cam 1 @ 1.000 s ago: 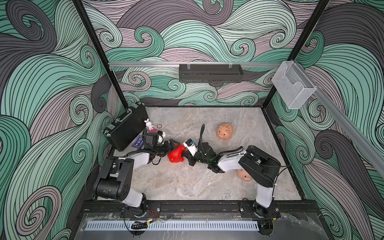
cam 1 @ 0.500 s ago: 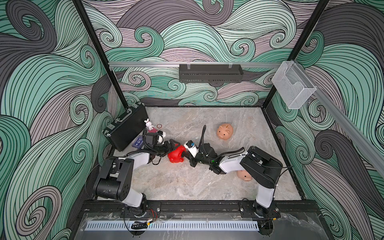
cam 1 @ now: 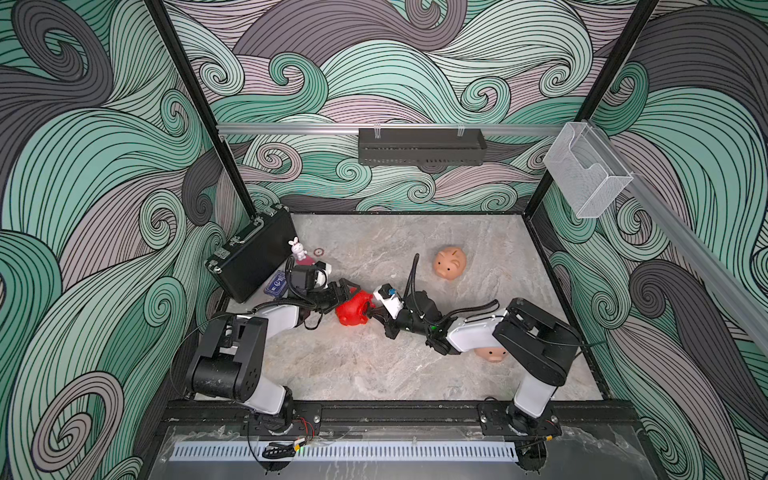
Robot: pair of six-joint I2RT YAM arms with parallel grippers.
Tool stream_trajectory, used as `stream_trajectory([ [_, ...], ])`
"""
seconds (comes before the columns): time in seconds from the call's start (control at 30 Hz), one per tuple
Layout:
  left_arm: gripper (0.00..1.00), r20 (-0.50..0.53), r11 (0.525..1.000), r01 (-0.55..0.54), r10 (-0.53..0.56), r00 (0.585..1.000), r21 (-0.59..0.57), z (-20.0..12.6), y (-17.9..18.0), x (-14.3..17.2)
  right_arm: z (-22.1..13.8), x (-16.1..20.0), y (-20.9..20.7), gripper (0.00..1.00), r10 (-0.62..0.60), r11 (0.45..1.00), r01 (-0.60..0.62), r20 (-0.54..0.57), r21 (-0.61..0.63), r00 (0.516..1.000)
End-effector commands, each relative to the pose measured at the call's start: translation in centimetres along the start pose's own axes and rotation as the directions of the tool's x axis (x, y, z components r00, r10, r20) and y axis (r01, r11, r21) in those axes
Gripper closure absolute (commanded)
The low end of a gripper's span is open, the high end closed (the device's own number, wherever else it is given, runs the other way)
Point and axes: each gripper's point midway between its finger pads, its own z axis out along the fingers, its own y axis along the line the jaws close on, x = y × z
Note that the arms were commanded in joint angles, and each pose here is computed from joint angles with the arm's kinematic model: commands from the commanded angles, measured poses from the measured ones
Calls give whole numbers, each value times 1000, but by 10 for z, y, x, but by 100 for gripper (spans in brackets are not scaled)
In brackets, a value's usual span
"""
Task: Open piggy banks
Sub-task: Open the lid on the piggy bank, then place the lid at the center of the board.
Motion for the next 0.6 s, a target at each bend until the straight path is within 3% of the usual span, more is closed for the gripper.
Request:
stream_trajectory([
  [0.0,10,-136,988,83,-101,985,-133,2,35,45,-17,-1,-8,100,125,990,-122,-36,74,991],
  [0.17,10,-125,987,64,-83,989,-146,-3,33,43,-49,30,-20,100,363,915,-316,-169,252,916],
  [0.27,10,-114,986,52,-71,991,-161,-7,34,41,-68,46,-20,100,448,872,-362,-241,328,861],
  [0.37,10,-104,984,39,-58,993,-173,-11,33,40,-90,57,-24,100,523,819,-370,-304,438,797],
  [0.57,10,-97,984,25,-43,994,-179,-14,31,39,-126,70,-16,100,545,809,-312,-436,499,716],
])
